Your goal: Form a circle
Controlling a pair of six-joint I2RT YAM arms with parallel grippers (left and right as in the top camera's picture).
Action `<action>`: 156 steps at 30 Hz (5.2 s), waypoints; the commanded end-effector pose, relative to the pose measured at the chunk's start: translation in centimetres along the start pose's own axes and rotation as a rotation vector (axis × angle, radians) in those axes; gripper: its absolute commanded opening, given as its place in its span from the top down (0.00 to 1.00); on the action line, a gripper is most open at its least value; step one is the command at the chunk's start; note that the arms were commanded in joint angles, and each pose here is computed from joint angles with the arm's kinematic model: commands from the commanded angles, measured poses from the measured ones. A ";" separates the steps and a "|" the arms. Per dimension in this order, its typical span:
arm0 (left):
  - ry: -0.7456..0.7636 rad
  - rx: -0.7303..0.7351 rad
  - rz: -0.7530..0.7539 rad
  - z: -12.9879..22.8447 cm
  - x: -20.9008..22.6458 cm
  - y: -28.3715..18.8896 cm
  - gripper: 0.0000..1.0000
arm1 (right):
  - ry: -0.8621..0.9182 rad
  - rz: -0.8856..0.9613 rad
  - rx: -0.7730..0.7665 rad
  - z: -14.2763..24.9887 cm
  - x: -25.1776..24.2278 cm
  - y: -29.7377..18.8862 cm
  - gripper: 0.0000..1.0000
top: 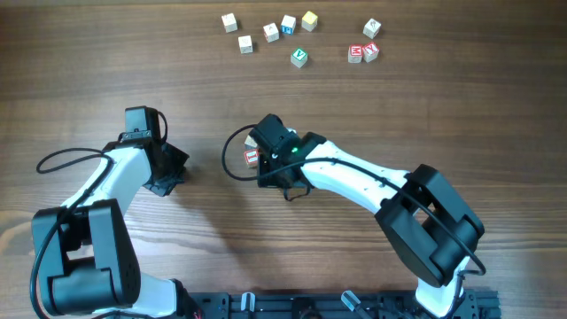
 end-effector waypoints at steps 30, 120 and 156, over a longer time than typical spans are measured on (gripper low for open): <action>0.000 0.006 -0.109 0.4 2.0 1.3 0.96 | 0.088 0.060 0.005 -0.3 -1.8 0.5 0.95; -0.001 0.007 -0.108 0.4 2.0 1.3 0.96 | -0.038 -0.132 -0.223 -13.8 -2.3 2.0 0.96; -0.001 0.006 -0.108 0.4 2.0 1.3 0.96 | -0.048 -0.200 -0.113 -12.5 -1.9 2.1 0.96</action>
Point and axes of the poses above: each gripper's point midway between its finger pads, its own y axis out along the fingers, its own x axis along the line the jaws close on, z = x × y, the point moved 8 cm from there along -y, back along the fingers, and after that the axes turned 1 degree about y, right-handed, at the moved point
